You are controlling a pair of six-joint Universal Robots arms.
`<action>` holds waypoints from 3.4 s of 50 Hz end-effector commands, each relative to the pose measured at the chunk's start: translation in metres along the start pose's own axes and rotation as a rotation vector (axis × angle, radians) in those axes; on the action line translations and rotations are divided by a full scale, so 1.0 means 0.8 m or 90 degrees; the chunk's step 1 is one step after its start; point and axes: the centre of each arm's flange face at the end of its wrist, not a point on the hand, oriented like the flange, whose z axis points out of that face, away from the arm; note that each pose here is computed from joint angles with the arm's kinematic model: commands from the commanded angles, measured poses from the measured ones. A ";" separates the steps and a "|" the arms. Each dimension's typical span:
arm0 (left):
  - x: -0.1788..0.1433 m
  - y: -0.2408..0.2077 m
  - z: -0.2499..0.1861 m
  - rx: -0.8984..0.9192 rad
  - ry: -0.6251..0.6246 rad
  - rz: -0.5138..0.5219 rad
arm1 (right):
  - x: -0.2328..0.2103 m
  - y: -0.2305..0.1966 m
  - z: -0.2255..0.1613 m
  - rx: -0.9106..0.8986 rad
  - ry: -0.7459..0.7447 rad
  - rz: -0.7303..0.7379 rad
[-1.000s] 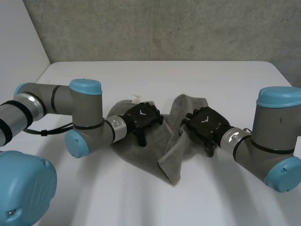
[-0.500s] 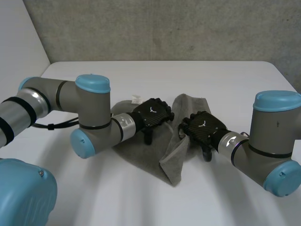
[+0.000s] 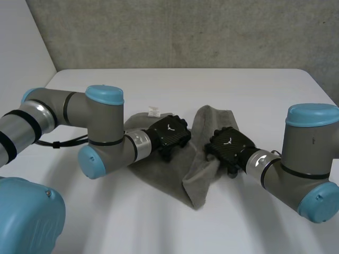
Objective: Fold the towel.
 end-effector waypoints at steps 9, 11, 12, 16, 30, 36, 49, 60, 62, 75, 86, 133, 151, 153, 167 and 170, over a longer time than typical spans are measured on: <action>-0.005 -0.012 -0.022 -0.025 -0.045 0.020 | 0.020 -0.034 -0.029 0.048 0.035 -0.014; -0.003 -0.010 -0.025 -0.035 -0.041 0.041 | 0.025 -0.043 -0.039 0.063 0.045 -0.019; -0.001 -0.008 -0.029 -0.048 -0.039 0.069 | 0.025 -0.043 -0.039 0.063 0.045 -0.019; 0.004 0.001 -0.047 -0.105 -0.032 0.115 | 0.028 -0.051 -0.047 0.075 0.051 -0.024; -0.016 -0.013 -0.062 -0.089 -0.114 0.160 | 0.025 -0.049 -0.044 0.072 0.046 -0.027; -0.025 -0.043 -0.040 0.012 -0.152 0.141 | 0.023 -0.043 -0.041 0.061 0.041 -0.024; -0.012 -0.046 -0.008 0.012 -0.054 0.128 | 0.019 -0.036 -0.035 0.051 0.031 -0.019; 0.000 -0.045 -0.046 -0.037 -0.035 0.144 | 0.015 -0.028 -0.029 0.042 0.020 -0.015; 0.002 -0.042 -0.054 -0.048 -0.033 0.153 | 0.015 -0.028 -0.029 0.041 0.019 -0.014; -0.041 -0.065 -0.104 -0.033 -0.105 0.138 | 0.011 -0.029 -0.029 0.042 0.015 -0.017; -0.066 -0.073 -0.070 0.098 -0.186 0.089 | 0.009 -0.027 -0.028 0.039 0.012 -0.016; 0.062 0.019 -0.196 -0.206 -0.146 -0.012 | 0.002 -0.026 -0.029 0.031 -0.019 -0.007; -0.011 -0.055 -0.161 -0.082 -0.233 0.033 | 0.003 -0.025 -0.029 0.033 -0.020 -0.007; -0.015 -0.059 -0.156 -0.073 -0.237 0.037 | 0.004 -0.025 -0.028 0.033 -0.018 -0.007; -0.008 -0.040 -0.087 -0.065 -0.155 0.078 | 0.006 -0.024 -0.028 0.031 -0.017 -0.005; -0.001 -0.027 -0.075 -0.089 -0.107 0.115 | 0.006 -0.024 -0.028 0.030 -0.016 -0.005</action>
